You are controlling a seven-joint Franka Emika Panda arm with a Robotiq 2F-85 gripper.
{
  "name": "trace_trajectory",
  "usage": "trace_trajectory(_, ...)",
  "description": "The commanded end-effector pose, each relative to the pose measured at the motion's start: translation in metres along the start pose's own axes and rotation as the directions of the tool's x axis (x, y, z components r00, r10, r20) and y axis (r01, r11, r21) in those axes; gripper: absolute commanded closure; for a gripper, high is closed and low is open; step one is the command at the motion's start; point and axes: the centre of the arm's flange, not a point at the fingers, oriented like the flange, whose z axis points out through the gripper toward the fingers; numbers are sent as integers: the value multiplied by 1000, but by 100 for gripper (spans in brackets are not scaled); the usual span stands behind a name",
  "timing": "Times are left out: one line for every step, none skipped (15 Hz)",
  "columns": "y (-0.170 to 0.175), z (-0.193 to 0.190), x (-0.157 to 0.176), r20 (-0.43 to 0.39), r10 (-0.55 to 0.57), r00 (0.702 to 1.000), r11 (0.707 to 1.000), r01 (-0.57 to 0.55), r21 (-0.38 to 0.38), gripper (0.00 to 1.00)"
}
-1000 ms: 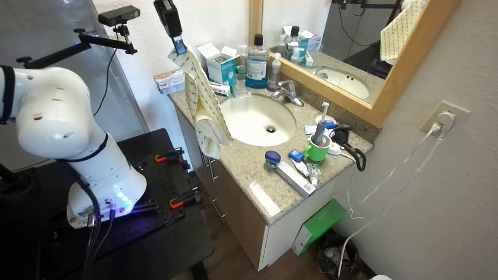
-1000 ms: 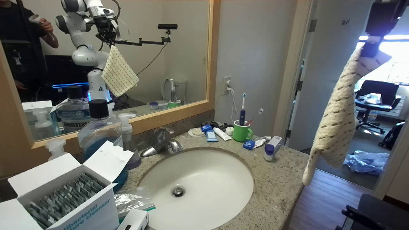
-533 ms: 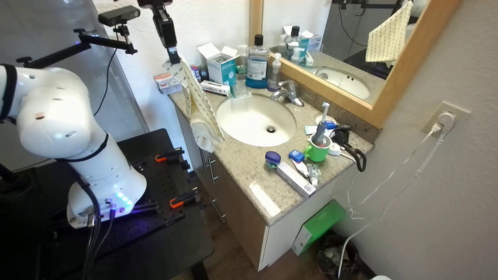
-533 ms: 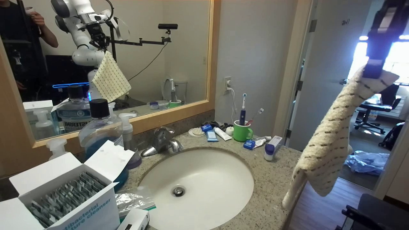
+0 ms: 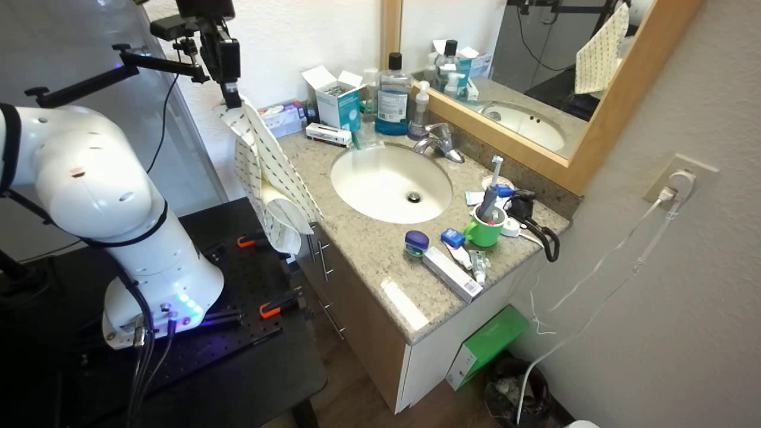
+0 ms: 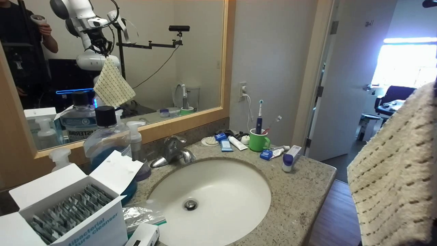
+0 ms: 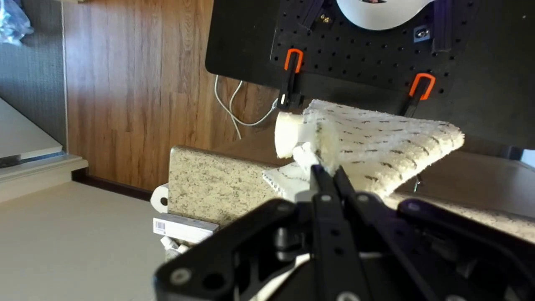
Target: Put the white towel on the left side of the counter
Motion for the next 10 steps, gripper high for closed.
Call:
trace_trajectory(4, 8, 17, 83, -81, 993, 990, 70, 123, 99)
trace_trajectory(5, 12, 24, 103, -90, 991, 985, 73, 156, 99)
trace_trajectory(6, 18, 32, 129, -94, 987, 980, 69, 186, 99)
trace_trajectory(7, 25, 41, 157, -102, 982, 974, 66, 215, 99)
trace_trajectory(8, 32, 48, 184, -108, 977, 969, 61, 241, 99)
trace_trajectory(7, 38, 55, 211, -110, 971, 964, 52, 262, 99)
trace_trajectory(6, 44, 62, 237, -114, 965, 959, 45, 279, 99)
trace_trajectory(5, 49, 69, 262, -119, 958, 955, 39, 293, 99)
trace_trajectory(4, 54, 76, 280, -125, 952, 953, 36, 300, 99)
trace_trajectory(3, 57, 83, 295, -129, 947, 951, 34, 307, 99)
